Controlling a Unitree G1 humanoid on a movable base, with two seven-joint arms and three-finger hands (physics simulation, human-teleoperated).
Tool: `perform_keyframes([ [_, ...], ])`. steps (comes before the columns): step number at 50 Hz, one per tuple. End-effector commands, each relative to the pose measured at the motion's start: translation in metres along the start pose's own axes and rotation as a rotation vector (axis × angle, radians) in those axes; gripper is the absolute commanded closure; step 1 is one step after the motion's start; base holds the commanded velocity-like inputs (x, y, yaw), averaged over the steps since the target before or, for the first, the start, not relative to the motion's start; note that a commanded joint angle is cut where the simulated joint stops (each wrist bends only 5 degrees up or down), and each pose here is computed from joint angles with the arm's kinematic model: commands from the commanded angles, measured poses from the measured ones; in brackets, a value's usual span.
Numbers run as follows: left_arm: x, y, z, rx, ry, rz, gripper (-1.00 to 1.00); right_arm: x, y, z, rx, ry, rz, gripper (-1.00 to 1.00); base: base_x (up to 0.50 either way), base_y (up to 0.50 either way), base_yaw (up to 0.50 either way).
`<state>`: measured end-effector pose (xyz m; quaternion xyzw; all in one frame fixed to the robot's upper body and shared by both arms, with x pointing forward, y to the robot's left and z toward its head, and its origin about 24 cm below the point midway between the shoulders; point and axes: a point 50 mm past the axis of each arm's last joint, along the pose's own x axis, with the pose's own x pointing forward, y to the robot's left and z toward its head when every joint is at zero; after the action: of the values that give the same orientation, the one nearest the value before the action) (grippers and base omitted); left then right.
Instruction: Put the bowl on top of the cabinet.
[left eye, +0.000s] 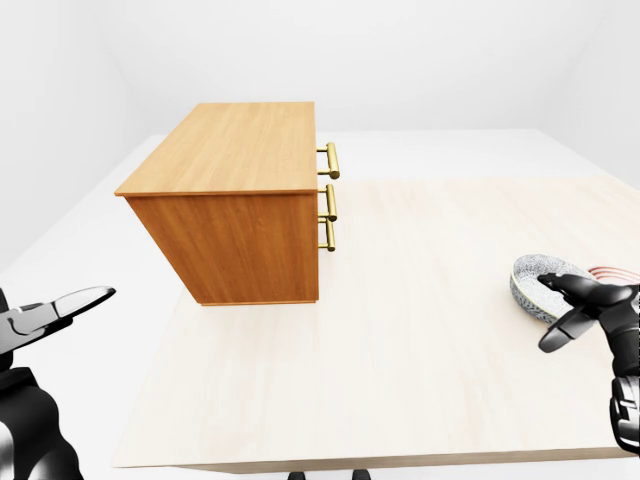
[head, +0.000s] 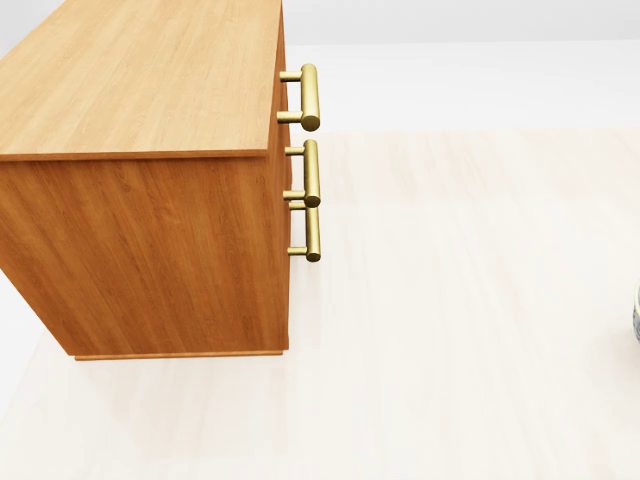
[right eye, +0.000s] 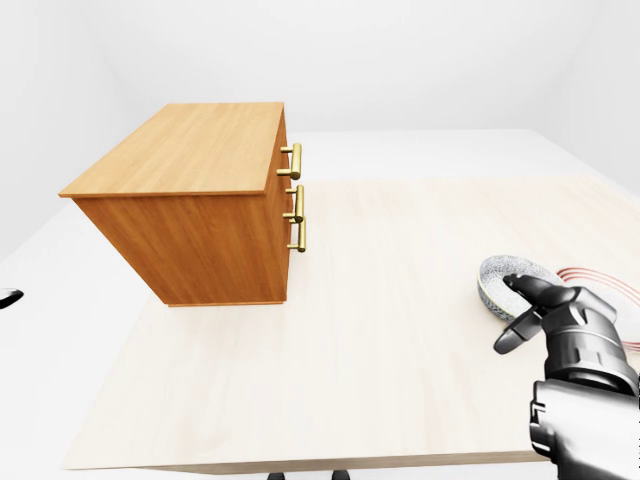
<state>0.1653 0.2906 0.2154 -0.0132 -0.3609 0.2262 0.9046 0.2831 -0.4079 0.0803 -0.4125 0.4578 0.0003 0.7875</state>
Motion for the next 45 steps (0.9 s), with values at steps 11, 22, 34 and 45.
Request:
perform_keyframes([
  [11, -0.001, 0.0, -0.001, 0.001, 0.006, -0.001, -1.0, 0.006, 0.009, 0.0, 0.008, 0.006, -0.029, -1.0, 0.0, 0.0, 0.0],
  [22, -0.001, -0.001, 0.001, -0.003, -0.005, -0.003, -1.0, 0.008, 0.013, -0.005, 0.012, 0.018, -0.023, -1.0, 0.0, 0.0, 0.0],
  [34, -0.001, -0.003, 0.001, -0.003, -0.005, -0.006, -1.0, 0.012, 0.02, -0.001, 0.011, 0.015, -0.044, -1.0, 0.0, 0.0, 0.0],
  [45, 0.0, -0.002, 0.003, -0.005, -0.011, -0.003, -1.0, 0.014, 0.023, 0.006, 0.008, 0.002, -0.068, -1.0, 0.0, 0.0, 0.0],
])
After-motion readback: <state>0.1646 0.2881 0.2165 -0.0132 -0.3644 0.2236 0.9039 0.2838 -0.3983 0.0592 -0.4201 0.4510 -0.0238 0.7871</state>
